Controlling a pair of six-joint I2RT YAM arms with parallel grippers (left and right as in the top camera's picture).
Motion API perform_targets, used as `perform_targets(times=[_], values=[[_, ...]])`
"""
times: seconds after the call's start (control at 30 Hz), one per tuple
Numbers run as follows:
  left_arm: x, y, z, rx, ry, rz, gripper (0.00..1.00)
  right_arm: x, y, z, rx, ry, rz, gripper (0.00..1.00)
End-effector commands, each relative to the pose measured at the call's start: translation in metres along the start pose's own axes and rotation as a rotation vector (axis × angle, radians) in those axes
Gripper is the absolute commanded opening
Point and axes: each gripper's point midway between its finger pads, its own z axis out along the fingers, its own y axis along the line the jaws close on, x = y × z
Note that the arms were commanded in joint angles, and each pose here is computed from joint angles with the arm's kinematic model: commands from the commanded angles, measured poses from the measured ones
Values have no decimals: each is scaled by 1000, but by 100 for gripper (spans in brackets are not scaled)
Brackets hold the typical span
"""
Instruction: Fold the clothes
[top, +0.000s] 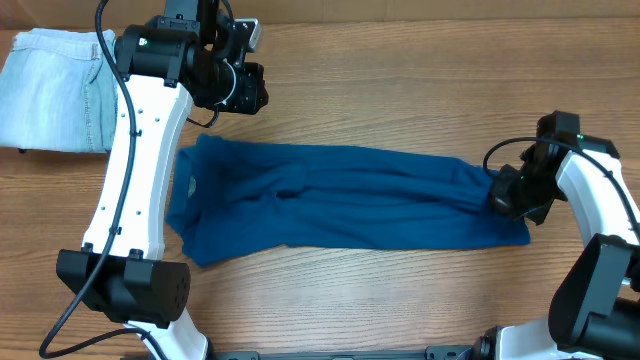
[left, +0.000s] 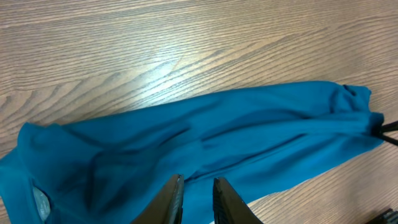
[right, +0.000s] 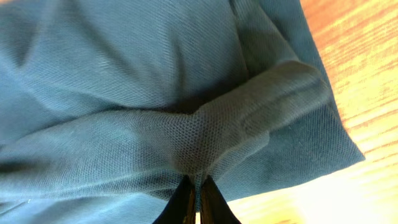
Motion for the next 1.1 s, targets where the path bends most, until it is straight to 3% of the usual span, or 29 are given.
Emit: perform_targets(times=[0.0,0.1,0.17,0.33,0.47,0.57,0.63,0.8,0.87,0.97,1.07], values=[[-5,-1,-4,-8,-21,33,20,4,-13,3,64,-12,29,26],[-5,-1,-4,-8,-22,33,21,6,-13,3,68,-5,53,27],[-5,-1,-4,-8,-21,33,21,9,-14,3,72,4,56,36],[-5,-1,-4,-8,-23,33,24,2,-4,2,19,-15,46,25],[2,7,-2,-48,8,22,24,0,36,-8,-202,-12,-51,27],[7,20,-2,-117,26,7,32,-8,42,-14,-233,-56,-66,33],[6,20,-5,-120,19,6,27,-15,46,-22,-249,-109,-95,38],[0,9,-43,-135,-78,12,29,-30,57,-53,-300,-261,-145,55],[3,8,-58,-174,-109,11,35,-31,64,-64,-340,-299,-196,62],[13,21,-62,-271,-80,0,57,-29,64,-68,-343,-302,-187,66],[20,22,-37,-227,-9,-17,61,-29,63,-68,-340,-302,-171,66]])
